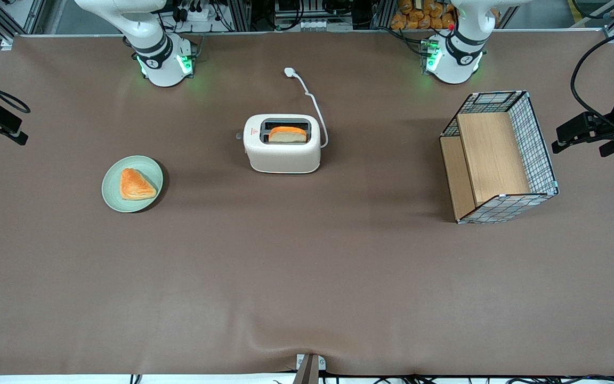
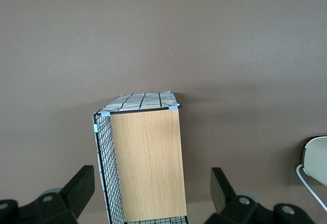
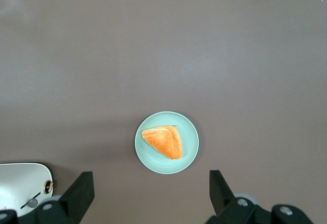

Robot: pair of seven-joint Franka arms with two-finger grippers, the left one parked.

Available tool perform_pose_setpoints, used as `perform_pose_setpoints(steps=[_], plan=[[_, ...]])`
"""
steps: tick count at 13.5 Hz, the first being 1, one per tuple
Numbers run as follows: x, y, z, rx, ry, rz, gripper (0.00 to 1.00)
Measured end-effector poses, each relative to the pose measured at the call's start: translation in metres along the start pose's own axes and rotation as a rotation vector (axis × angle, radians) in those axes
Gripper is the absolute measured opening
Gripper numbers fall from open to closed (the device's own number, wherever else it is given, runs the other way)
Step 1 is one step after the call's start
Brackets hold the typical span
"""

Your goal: Press toaster button with right arm

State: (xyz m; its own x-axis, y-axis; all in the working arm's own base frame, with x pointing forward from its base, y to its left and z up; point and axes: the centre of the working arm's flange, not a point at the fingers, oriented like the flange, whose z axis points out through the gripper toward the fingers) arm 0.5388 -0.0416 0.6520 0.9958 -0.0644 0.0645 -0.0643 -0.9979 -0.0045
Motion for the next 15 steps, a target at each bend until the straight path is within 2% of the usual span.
perform_pose_setpoints(steps=[5, 8, 9, 13, 15], plan=[[0.001, 0.000, 0.002, 0.000, -0.004, 0.000, 1.00], [0.005, -0.001, 0.011, -0.001, -0.023, -0.001, 1.00], [0.006, -0.004, 0.017, -0.002, -0.039, -0.005, 1.00], [0.013, -0.031, 0.058, -0.003, -0.155, -0.050, 1.00], [0.014, -0.054, 0.080, 0.019, -0.199, -0.072, 1.00]])
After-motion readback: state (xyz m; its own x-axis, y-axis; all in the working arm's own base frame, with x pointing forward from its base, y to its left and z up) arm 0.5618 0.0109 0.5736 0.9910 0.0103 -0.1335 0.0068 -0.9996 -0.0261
